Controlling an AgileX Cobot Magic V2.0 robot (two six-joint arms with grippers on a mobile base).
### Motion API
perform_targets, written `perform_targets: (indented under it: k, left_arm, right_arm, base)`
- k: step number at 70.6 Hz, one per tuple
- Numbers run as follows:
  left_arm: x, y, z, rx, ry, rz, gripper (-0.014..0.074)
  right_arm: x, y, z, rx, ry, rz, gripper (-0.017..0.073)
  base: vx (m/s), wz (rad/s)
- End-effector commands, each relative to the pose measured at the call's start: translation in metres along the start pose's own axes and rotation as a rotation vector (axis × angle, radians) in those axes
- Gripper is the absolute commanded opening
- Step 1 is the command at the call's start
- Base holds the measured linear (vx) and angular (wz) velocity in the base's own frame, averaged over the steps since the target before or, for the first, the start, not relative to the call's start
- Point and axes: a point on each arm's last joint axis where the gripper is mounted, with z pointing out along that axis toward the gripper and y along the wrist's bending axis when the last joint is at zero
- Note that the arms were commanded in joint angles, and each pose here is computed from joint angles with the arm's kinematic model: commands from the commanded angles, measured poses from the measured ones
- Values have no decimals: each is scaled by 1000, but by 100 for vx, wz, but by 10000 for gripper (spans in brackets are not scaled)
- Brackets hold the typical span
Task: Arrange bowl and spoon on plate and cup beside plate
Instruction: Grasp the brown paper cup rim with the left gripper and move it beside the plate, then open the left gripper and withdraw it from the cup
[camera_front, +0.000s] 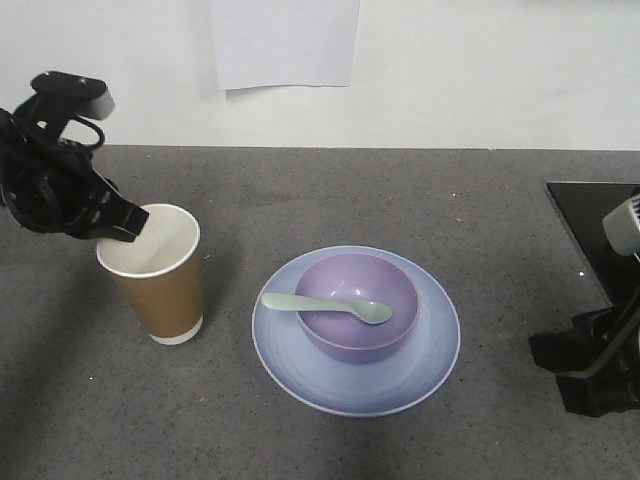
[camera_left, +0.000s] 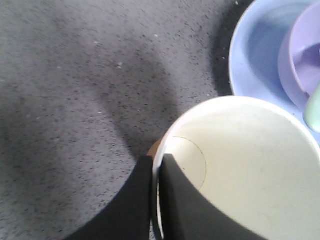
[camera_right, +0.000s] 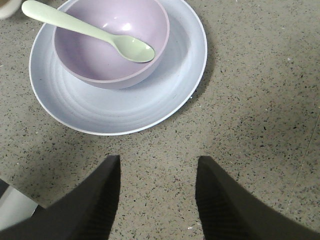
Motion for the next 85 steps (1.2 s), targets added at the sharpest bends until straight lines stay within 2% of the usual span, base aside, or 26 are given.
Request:
perform_targets:
  k: [1,16,41,50,61,67,72,79,85]
  left_arm:
    - [-7,-12,-8,9,-127,3,-8]
    - [-9,-20,8,39,-156,-9,-8]
    - [-7,-17,16,25,-121,2,25]
    - [-8,-17,16,25,-124,3,108]
    - [-9,-20,3,14,-174,12,305]
    - [-8,-23,-11,7,-214,28,382]
    - [-7,-27,-22,0,-241,44,409]
    - [-1,-32,-47,-36,-284,95,417]
    - [7,-34,-61,-64,-297,96,414]
  right_arm:
    - [-9,1,-8,8,-83,-6,342]
    - [-9,1,-8,8,-83,-6,342]
    - [-9,1,-8,8,-83,-6,342]
    - [-9,1,-8,8,-83,-6,342]
    - [-9,1,-8,8,-83,-6,342]
    - [-9,1,-8,8,-83,-6,342]
    - [-9,1,-8,8,-83,-6,342]
    - [-9,1,-8,8,-83,-6,342]
    - [-9,1,-8,8,-83,-6,342]
  base:
    - [0,0]
    - [0,0]
    - [0,0]
    - [0,0]
    - [0,0]
    - [0,0]
    - [0,0]
    - [0,0]
    - [0,0]
